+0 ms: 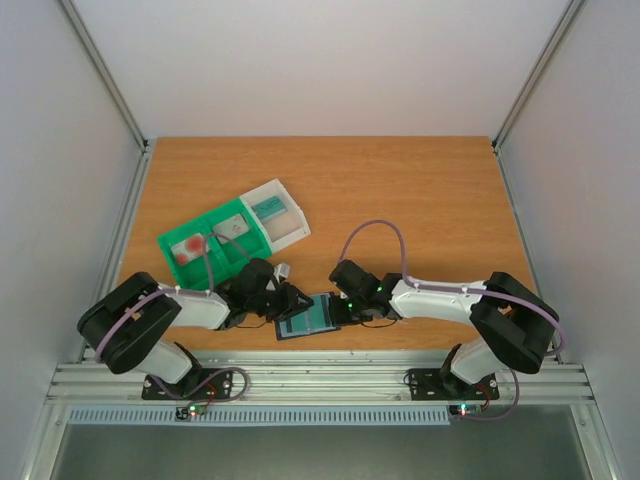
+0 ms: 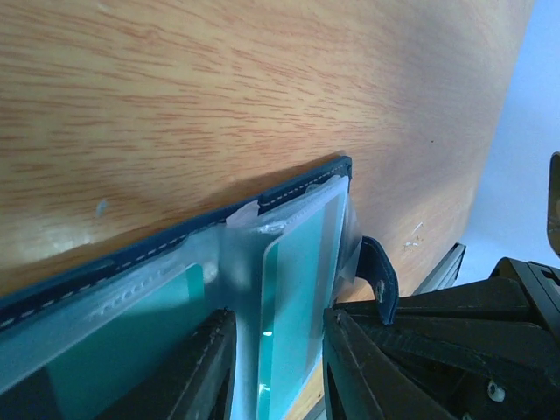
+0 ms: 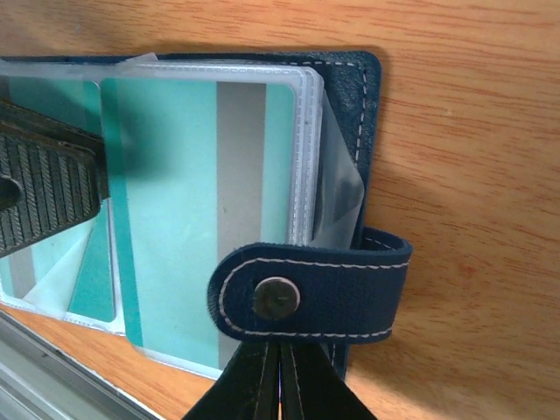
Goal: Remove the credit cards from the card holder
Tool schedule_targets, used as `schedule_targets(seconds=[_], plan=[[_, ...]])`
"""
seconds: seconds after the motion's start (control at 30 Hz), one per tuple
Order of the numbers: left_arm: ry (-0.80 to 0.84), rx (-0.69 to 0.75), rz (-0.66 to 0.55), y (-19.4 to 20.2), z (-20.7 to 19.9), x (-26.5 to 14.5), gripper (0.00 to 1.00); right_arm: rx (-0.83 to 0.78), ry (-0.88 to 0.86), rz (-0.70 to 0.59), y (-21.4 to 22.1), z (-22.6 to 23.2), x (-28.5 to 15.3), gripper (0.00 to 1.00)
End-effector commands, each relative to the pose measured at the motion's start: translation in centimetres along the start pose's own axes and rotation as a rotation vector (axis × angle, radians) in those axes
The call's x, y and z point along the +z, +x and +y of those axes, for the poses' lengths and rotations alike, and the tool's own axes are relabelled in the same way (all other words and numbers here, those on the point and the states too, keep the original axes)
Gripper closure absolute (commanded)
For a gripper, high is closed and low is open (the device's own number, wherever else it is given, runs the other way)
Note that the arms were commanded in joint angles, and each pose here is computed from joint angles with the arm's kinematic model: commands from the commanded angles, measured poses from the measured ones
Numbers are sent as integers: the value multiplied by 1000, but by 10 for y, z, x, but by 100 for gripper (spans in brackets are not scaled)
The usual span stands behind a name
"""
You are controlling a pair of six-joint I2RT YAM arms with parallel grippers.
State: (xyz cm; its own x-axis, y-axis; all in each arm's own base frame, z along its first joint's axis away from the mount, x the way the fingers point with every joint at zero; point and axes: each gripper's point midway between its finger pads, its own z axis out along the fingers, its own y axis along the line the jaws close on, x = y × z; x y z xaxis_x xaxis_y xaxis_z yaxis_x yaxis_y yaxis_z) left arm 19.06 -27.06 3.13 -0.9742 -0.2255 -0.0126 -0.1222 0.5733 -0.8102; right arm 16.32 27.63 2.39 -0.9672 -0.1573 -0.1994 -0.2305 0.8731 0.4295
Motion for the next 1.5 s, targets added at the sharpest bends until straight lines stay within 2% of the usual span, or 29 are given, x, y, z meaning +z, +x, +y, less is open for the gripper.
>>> schedule_targets(seconds=[0.0, 0.13, 0.3, 0.33, 0.6, 1.47], plan=[[68, 23, -12, -2, -10, 5, 73, 17, 23, 4, 0, -5, 5, 98], [83, 14, -32, -4, -11, 3, 81, 22, 34, 6, 2, -8, 6, 99], [84, 19, -38, -4, -12, 1, 98, 24, 50, 10, 5, -13, 7, 99], [84, 19, -38, -4, -11, 2, 99, 24, 52, 9, 5, -14, 7, 99], [104, 36, -41, -4, -17, -2, 100, 34, 55, 0, 6, -17, 5, 99], [-8, 58, -47, 3, -2, -18, 99, 25, 16, -5, 3, -6, 0, 98]])
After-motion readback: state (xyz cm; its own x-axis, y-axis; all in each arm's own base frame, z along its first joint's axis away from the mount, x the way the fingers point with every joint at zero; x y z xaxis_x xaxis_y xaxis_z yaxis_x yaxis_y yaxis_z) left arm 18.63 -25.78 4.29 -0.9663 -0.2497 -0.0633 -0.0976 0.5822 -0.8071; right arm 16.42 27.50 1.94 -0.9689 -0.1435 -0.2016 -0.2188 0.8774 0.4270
